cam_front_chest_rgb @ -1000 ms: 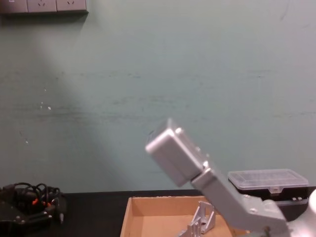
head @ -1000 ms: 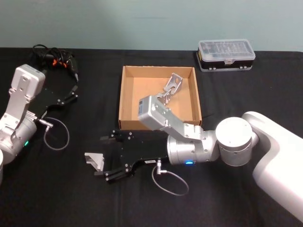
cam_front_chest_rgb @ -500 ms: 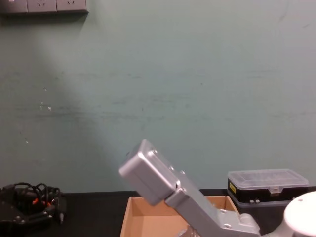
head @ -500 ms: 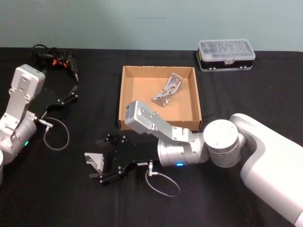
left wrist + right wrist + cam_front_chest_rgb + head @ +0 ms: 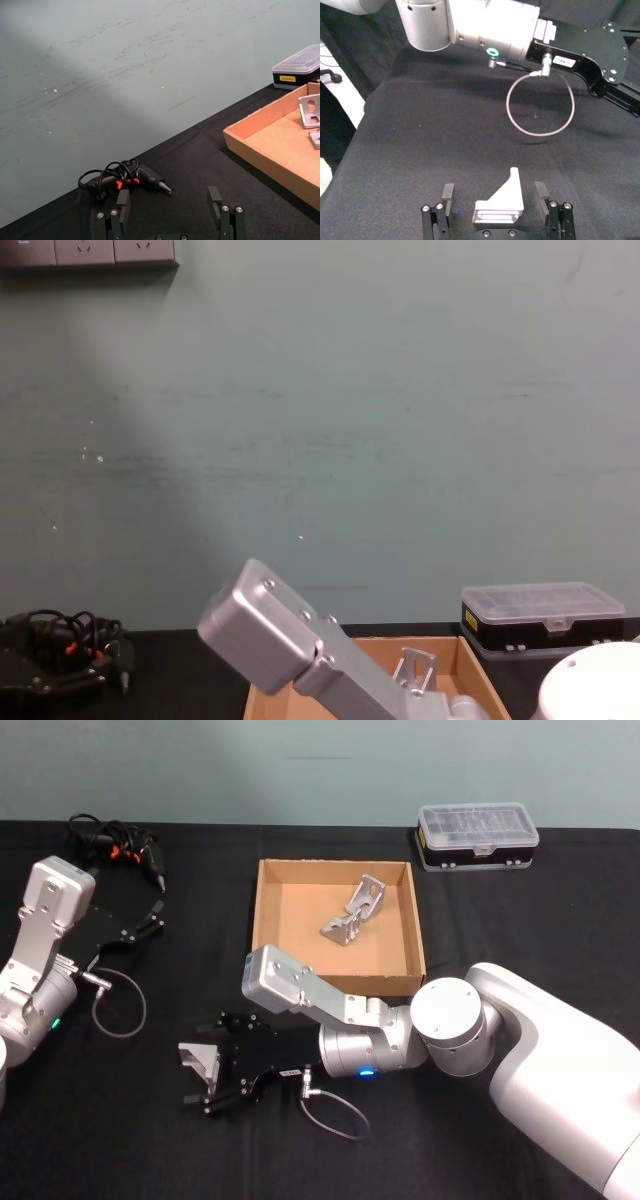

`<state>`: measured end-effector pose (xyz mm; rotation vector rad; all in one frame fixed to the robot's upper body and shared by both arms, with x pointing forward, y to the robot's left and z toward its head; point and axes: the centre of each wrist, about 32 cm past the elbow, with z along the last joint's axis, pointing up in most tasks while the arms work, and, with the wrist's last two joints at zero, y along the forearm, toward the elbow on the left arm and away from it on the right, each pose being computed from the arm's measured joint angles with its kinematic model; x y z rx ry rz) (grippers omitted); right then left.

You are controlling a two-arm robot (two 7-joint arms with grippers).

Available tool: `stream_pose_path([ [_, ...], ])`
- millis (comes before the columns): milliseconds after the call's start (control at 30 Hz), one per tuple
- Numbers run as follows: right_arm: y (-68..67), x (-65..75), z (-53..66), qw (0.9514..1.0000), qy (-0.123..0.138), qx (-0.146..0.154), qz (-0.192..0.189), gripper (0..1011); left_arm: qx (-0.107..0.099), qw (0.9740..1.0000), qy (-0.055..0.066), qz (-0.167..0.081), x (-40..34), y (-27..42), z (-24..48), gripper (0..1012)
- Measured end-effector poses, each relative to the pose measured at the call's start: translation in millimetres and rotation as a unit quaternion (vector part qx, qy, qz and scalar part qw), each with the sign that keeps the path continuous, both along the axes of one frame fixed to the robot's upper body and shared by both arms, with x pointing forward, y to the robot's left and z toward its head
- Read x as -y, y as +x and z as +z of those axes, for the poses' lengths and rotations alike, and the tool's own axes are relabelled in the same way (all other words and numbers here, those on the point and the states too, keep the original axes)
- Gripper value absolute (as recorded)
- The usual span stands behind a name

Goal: Use one hand to pick up the angle iron from the table and place it into the box.

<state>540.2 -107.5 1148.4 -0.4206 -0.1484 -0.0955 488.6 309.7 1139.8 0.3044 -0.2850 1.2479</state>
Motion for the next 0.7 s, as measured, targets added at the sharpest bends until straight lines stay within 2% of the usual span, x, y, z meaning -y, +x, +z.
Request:
stream_pose_path([
  [500, 1.1, -2.1, -1.8, 1.0000, -0.009, 0.001, -0.005, 1002, 0.000, 1.0000, 0.000, 0.000, 0.0, 0.0, 0.0, 1011],
  [700, 1.1, -2.0, -1.5, 1.0000, -0.008, 0.001, -0.005, 870, 0.000, 1.0000, 0.000, 0.000, 0.0, 0.0, 0.0, 1011],
])
